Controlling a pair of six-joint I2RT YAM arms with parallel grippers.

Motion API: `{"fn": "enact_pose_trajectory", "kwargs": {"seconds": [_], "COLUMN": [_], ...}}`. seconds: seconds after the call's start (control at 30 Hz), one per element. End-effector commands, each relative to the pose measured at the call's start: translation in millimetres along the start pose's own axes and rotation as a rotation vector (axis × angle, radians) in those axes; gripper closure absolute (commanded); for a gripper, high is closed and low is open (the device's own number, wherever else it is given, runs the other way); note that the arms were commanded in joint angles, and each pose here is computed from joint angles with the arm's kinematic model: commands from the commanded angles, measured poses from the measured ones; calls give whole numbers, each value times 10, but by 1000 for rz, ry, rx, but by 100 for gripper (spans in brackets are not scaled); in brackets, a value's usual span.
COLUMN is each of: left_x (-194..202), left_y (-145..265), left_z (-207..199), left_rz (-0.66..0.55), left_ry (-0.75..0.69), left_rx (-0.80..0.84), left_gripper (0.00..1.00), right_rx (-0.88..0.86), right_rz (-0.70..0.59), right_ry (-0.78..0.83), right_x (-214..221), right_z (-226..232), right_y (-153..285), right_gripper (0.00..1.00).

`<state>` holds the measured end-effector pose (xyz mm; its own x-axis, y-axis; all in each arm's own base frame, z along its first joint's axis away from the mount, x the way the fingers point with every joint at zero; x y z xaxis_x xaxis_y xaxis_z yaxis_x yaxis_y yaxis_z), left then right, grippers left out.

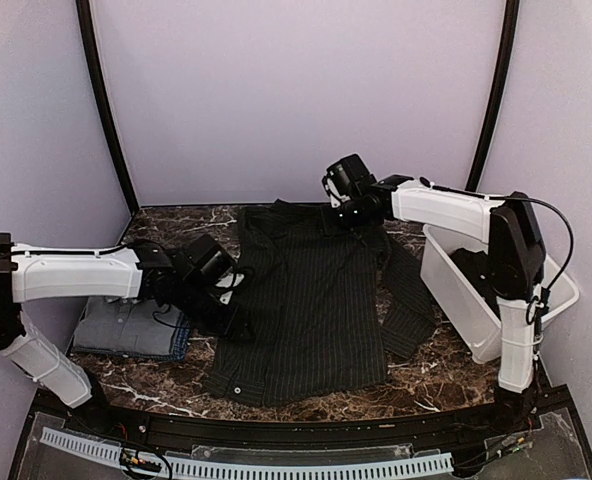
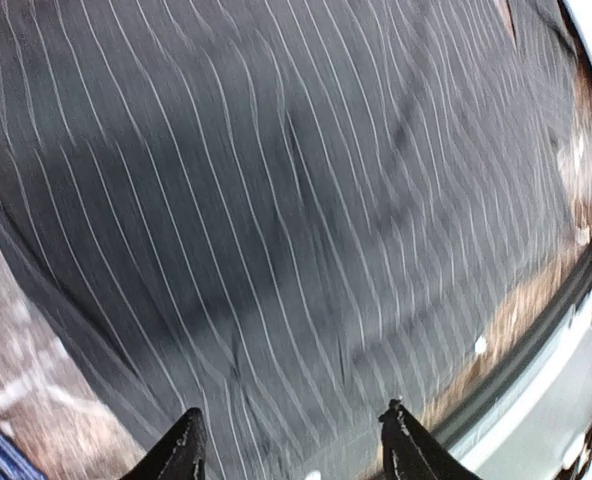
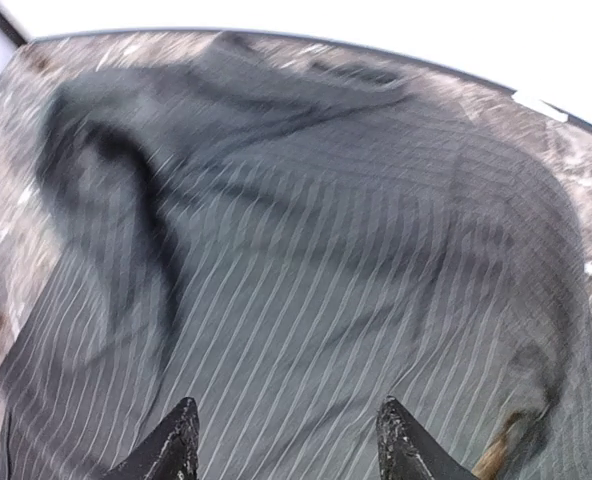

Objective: Fold and stack the long sleeve shirts
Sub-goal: Flatten out the crumpled shirt at the center of the board.

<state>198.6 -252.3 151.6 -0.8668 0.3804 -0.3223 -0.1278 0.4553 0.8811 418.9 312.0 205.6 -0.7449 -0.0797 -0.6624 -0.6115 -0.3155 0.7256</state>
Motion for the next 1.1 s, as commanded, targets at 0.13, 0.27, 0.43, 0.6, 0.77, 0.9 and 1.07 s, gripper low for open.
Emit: {"fn": "enact_pose_trajectory", "kwargs": {"seconds": [0.13,0.27,0.43,0.6,0.77,0.9,1.07], "left_x": [529,619,671,756,812,865,884], "left_y": [165,32,-117,-241,-401,-527,-557], "left_z": [-219,-391,-476,-565,-579,-587,-518], "left_rz": [107,159,189,211,233,260,262], "left_ry": [-88,-136,-166,-215,-247,-274,-275], "left_rx": [78,65,-5,-33,-105,-180,-279], "left_gripper": [36,34,34,34,35,36,46], "right_rx": [-80,-104,-141,-131,-105,-111,-89], "right_rz": [40,56,84,130,177,218,274], "right_ry": [68,73,84,113,85,78,111], "right_x": [580,877,1284,1757,2116,2382,2735], "right_z": [363,491,680,785,701,708,741], "right_y": [355,519,744,905,976,1017,1075], "right_gripper": [42,42,42,42,42,43,43]}}
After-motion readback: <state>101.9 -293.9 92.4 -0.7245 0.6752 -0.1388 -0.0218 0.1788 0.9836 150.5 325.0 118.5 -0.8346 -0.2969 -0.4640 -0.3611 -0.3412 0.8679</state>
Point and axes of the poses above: each gripper's point midway between its finger pads, its own y axis back along the fingers, its own z axis along the line the jaws close on, x = y × z, the point moved 7 cm from there along y, back along the fingers, and after that the axes turned 6 degrees about -y, right-handed, at the moved point
